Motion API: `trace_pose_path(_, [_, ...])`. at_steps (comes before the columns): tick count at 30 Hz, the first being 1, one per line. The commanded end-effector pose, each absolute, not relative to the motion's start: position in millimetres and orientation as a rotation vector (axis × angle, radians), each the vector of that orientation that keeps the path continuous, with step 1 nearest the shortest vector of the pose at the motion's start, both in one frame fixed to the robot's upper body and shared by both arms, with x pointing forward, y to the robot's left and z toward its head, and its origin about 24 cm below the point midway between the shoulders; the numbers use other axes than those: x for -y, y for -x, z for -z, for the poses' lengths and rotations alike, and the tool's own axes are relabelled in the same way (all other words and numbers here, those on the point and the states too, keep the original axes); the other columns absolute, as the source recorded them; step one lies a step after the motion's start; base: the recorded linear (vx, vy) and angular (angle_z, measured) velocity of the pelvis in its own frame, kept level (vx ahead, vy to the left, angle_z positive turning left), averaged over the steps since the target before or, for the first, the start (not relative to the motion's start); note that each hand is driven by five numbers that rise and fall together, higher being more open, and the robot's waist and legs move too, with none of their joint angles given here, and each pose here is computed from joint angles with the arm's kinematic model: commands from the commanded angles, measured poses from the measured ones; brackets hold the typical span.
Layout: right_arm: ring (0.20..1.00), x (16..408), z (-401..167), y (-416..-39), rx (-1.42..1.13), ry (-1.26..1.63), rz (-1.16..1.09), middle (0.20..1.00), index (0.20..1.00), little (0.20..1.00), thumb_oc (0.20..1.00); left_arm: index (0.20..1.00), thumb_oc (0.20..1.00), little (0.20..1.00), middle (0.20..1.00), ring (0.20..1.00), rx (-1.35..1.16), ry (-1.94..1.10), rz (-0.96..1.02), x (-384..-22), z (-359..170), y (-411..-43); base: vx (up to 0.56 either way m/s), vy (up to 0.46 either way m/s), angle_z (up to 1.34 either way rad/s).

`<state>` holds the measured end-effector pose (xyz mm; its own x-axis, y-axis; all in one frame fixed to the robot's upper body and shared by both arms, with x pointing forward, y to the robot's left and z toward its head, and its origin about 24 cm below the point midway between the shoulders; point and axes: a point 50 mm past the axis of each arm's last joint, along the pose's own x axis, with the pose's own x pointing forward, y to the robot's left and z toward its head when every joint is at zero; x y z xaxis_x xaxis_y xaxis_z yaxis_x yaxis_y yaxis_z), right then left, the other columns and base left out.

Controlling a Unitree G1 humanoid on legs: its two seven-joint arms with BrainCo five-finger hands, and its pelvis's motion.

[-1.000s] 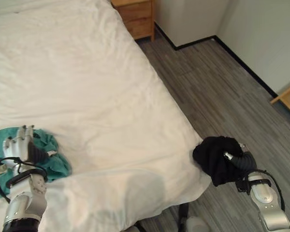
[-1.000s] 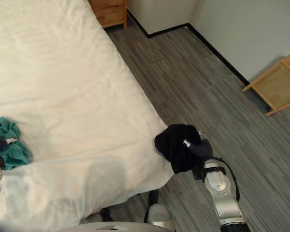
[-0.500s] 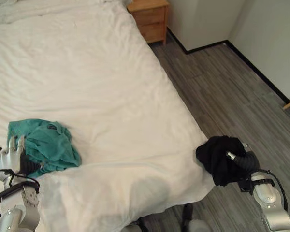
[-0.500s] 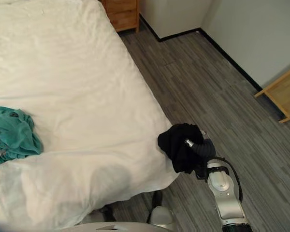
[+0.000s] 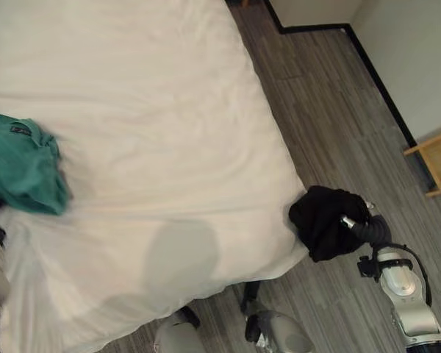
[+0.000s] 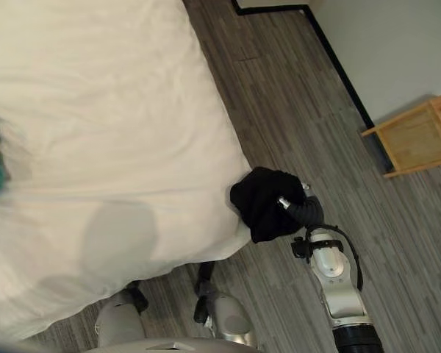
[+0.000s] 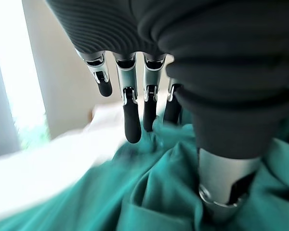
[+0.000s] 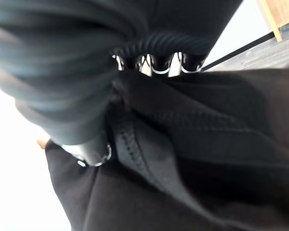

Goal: Pick up bed clothes into laundry basket.

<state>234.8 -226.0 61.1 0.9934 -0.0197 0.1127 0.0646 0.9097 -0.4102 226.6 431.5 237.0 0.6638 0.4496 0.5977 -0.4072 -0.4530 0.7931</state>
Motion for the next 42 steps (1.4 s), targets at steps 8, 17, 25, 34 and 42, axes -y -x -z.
trace_pose_path(8, [0.2, 225.3, -84.4, -229.0, 0.253, 0.438, 0.018, 0.2, 0.2, 0.2, 0.2, 1.0, 1.0, 1.0, 1.0, 1.0, -0.046, -1.766, -1.07, -439.1, -228.2, -230.6, 0.01, 0.063, -0.06])
trace_pose_path(17, [0.2, 223.4, -87.1, -229.3, 0.262, 0.447, -0.01, 0.2, 0.2, 0.2, 0.2, 1.0, 1.0, 1.0, 1.0, 1.0, -0.286, -1.701, -1.006, -467.3, -200.3, -224.5, 0.0, 0.061, -0.01])
trace_pose_path(25, [0.2, 221.9, -92.1, -232.2, 0.284, 0.444, -0.009, 0.2, 0.2, 0.2, 0.2, 1.0, 1.0, 1.0, 1.0, 1.0, -0.395, -1.671, -0.948, -471.2, -177.5, -222.0, -0.02, 0.003, -0.02])
trace_pose_path(34, [0.2, 221.8, -112.1, -245.1, 0.365, 0.431, 0.043, 0.2, 0.2, 0.2, 0.2, 1.0, 1.0, 1.0, 1.0, 1.0, -0.309, -1.779, -0.823, -447.7, -182.0, -242.3, -0.04, -0.02, -0.01])
trace_pose_path(42, [0.2, 228.3, -104.8, -238.1, 0.339, 0.396, 0.078, 0.2, 0.2, 0.2, 0.2, 1.0, 1.0, 1.0, 1.0, 1.0, -0.596, -1.641, -0.517, -428.5, -56.8, -203.1, 0.0, -0.022, 0.04])
